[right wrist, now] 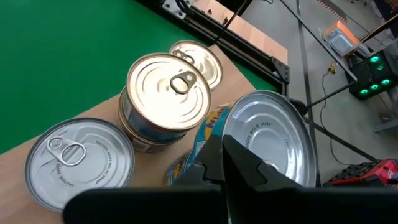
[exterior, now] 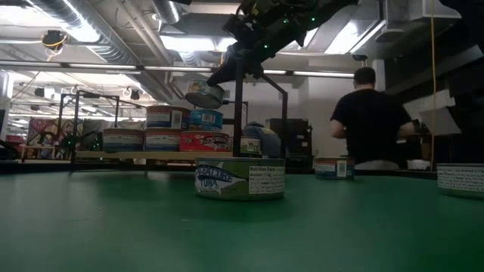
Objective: Stack canned seafood by type on shelf
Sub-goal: Stack the sky blue tuna can on top of the sky blue tuna can
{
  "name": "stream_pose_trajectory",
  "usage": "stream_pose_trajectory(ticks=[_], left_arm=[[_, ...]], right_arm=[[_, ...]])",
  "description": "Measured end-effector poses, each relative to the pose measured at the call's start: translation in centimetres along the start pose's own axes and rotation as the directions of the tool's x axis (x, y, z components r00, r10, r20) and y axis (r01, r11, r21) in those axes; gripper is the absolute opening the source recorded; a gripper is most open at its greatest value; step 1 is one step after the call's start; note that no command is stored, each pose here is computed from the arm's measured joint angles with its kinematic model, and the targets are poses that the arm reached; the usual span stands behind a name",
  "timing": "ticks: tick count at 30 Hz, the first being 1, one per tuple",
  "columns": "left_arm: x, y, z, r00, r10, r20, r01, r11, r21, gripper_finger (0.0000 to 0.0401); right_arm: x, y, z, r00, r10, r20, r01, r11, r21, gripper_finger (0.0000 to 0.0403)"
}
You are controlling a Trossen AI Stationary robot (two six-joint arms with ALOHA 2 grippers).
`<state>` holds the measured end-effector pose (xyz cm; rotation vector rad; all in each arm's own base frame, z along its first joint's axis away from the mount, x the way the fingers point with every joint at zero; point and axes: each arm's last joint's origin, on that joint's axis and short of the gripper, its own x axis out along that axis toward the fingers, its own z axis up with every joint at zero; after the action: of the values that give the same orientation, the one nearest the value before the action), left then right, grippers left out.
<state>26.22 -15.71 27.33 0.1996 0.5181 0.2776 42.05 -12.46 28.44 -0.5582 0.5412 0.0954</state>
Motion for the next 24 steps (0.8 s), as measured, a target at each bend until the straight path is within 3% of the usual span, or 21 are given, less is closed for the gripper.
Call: stream_pose_trajectory(ticks=[24], left_arm=[[0.0,0.0,0.0,1.0,-0.001,0.0,0.001,1.0,-0.007,0.028]], right_arm=[[1.3,0.3,-1.0,0.998,-0.016,-0.06,0.015,1.0,-0.021,0.0003]])
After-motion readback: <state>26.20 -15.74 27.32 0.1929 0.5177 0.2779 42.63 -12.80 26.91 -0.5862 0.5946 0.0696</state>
